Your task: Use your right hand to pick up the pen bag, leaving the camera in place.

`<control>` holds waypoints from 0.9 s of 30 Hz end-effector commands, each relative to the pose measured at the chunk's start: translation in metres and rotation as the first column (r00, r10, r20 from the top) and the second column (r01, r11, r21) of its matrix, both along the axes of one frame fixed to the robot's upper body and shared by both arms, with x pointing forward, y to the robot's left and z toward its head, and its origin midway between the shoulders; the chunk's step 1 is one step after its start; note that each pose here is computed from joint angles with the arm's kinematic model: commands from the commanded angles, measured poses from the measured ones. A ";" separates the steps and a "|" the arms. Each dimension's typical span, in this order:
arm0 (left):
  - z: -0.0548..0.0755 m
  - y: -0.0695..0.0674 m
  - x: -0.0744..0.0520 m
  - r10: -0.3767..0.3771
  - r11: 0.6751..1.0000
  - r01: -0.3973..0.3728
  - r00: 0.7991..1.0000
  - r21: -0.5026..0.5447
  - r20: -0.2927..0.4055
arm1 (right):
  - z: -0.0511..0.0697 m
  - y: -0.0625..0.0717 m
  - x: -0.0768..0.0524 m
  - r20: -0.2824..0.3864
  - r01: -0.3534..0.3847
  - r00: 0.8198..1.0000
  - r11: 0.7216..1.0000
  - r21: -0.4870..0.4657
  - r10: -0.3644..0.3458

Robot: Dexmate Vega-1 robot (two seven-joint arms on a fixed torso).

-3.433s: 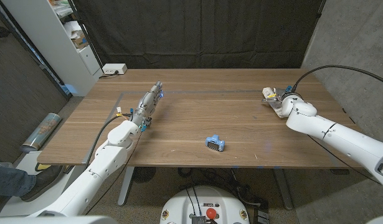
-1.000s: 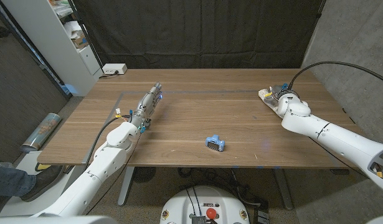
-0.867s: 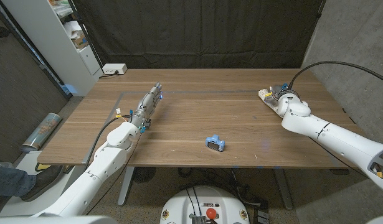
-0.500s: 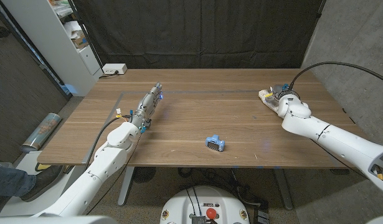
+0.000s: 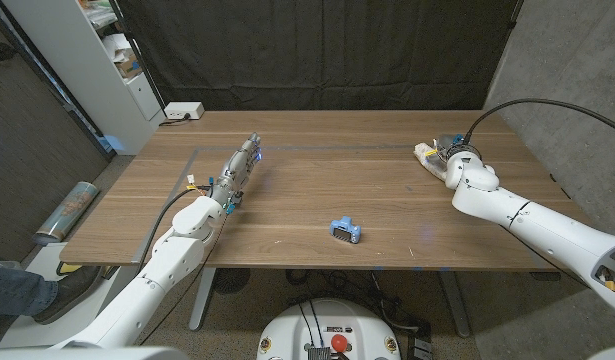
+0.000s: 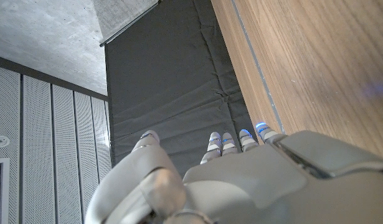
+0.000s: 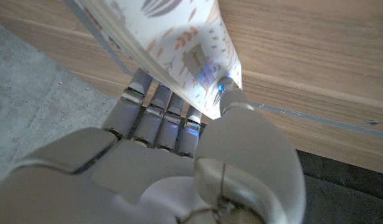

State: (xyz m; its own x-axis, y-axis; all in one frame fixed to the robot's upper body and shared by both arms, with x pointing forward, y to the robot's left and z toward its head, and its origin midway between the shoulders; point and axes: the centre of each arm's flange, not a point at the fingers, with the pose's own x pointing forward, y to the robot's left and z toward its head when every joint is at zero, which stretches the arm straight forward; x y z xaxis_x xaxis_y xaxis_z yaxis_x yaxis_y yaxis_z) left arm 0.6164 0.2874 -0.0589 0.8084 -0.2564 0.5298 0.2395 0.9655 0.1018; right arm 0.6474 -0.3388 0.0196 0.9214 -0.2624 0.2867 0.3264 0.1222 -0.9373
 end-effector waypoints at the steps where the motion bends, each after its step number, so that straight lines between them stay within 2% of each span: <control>1: 0.002 0.001 0.001 -0.005 1.000 0.005 1.000 -0.001 0.009 | 0.004 0.001 -0.003 0.019 0.004 1.000 1.000 -0.005 -0.003; 17: 0.001 0.002 0.001 -0.004 1.000 0.004 1.000 -0.006 0.004 | 0.003 0.002 -0.004 0.049 0.006 0.999 1.000 -0.013 -0.005; 27: 0.003 0.002 0.002 -0.007 1.000 0.007 1.000 -0.005 0.007 | 0.006 0.004 -0.005 0.072 -0.001 0.997 1.000 -0.024 0.003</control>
State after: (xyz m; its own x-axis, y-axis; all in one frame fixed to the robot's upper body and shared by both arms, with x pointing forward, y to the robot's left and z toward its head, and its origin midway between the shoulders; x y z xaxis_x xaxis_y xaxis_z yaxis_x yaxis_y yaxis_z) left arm 0.6180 0.2890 -0.0580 0.8049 -0.2588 0.5340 0.2436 0.9647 0.1005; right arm 0.6430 -0.3365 0.0236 0.9045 -0.2613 0.3370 0.3740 0.1062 -0.9213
